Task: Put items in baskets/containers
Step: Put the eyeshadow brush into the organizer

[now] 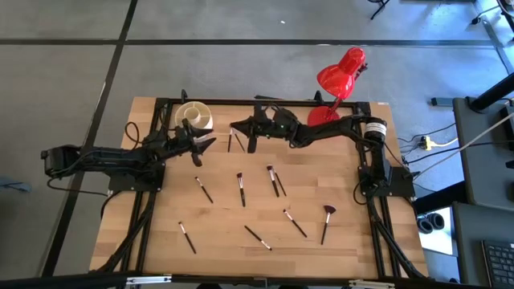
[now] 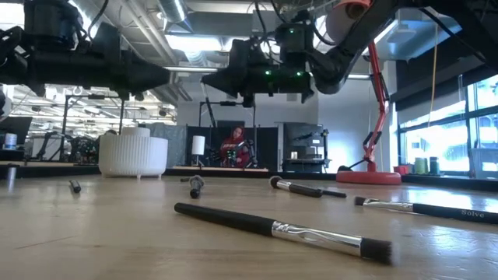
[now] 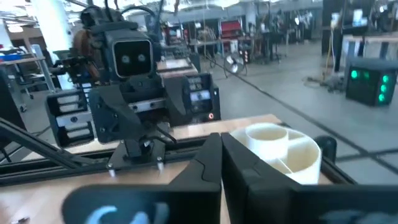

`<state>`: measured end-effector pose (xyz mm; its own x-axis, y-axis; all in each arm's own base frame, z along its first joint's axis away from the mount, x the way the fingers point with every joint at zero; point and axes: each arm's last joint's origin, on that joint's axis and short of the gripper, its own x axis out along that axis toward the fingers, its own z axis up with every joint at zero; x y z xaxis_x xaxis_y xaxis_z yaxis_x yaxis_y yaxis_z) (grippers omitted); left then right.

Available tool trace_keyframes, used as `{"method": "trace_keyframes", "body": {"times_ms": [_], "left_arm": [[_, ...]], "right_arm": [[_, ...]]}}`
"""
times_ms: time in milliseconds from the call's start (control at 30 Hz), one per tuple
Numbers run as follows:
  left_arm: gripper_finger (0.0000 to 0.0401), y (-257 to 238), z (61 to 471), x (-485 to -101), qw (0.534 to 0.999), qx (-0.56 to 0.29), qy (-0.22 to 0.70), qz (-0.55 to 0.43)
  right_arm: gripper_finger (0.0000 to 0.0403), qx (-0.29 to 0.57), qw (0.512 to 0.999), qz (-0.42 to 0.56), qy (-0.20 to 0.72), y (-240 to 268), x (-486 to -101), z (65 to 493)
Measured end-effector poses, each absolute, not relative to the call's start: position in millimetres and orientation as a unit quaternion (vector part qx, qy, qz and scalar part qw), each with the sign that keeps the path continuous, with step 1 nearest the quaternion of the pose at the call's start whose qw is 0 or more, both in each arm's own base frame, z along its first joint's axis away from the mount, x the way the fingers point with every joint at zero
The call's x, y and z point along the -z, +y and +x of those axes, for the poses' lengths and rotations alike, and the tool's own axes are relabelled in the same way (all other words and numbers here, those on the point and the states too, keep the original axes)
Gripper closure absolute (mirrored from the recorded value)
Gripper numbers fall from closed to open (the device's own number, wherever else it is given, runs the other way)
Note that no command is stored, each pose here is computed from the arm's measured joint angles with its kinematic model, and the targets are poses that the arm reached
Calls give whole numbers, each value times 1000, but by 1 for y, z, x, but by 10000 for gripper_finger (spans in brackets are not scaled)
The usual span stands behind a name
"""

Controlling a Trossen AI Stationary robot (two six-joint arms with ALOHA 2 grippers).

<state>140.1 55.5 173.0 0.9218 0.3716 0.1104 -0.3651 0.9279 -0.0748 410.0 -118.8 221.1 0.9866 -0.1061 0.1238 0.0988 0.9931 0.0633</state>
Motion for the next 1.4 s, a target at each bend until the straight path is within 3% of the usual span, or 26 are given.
{"method": "trace_keyframes", "body": {"times_ms": [400, 667, 833, 1067, 1233, 1400], "left_arm": [[210, 60, 184, -186, 985, -170, -19, -26], [231, 56, 200, -193, 992, -124, -18, -25], [271, 56, 201, -195, 991, -129, -20, -25], [380, 59, 201, -194, 984, -177, -19, -25], [380, 61, 196, -194, 975, -221, 9, 2], [381, 66, 178, -201, 925, -372, 55, 63]], "right_arm": [[403, 13, 993, -42, -105, -97, -232, 415], [403, 4, 994, -42, -105, -96, -232, 415], [403, -2, 994, -43, -104, -96, -231, 416], [394, -5, 995, -38, -96, -96, -230, 416], [347, 23, 999, 27, -37, -113, -225, 411], [290, 82, 992, 63, 76, -129, -226, 395]]}}
